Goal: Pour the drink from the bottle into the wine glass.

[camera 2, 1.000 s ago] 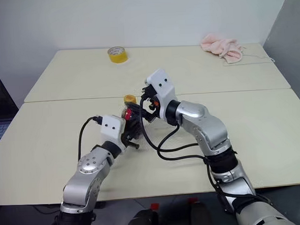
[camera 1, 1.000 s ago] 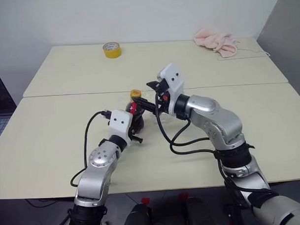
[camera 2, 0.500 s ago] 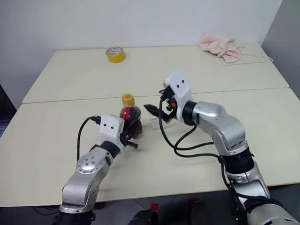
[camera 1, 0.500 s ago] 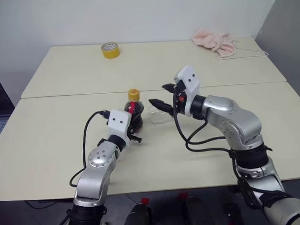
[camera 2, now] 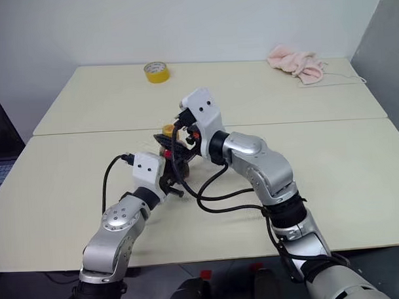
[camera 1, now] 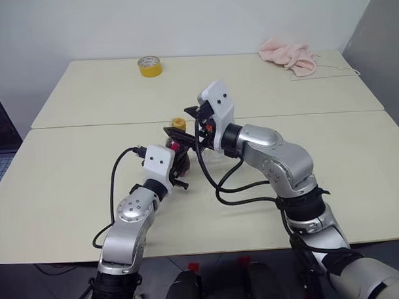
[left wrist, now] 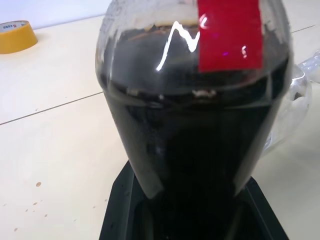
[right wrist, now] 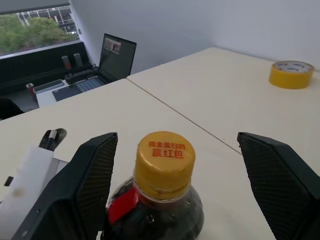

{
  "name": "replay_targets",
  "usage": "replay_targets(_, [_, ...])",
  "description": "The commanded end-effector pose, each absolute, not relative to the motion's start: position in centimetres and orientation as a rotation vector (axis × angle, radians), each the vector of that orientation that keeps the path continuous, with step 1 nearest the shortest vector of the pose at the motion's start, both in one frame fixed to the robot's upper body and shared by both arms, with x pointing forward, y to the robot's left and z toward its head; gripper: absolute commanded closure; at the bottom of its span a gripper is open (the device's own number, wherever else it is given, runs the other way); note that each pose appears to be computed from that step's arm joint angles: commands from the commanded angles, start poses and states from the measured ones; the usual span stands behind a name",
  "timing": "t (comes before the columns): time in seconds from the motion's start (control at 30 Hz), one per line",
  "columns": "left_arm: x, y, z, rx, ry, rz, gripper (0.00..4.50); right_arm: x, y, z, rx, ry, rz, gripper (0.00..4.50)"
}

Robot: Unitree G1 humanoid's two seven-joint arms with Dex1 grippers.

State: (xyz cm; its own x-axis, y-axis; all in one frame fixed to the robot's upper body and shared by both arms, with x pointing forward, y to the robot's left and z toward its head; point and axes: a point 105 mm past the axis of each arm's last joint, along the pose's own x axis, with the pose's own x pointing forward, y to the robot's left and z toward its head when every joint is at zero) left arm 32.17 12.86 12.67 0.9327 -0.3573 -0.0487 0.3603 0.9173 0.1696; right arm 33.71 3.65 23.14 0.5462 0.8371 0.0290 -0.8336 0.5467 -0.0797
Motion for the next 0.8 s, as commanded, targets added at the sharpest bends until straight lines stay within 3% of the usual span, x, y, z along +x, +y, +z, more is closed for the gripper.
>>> replay_targets(0.03, [32.1, 12.5, 14.8, 0.186, -0.076, -0.381, 3.76, 34.0, 3.3, 24.6, -0.076, -0.132, 0.965, 0.41])
replay_targets(0.8, [32.1, 12.5, 14.8, 0.189, -0.075, -0.383, 3.76, 33.4, 0.2, 24.1, -0.070, -0.091, 0.962, 0.41])
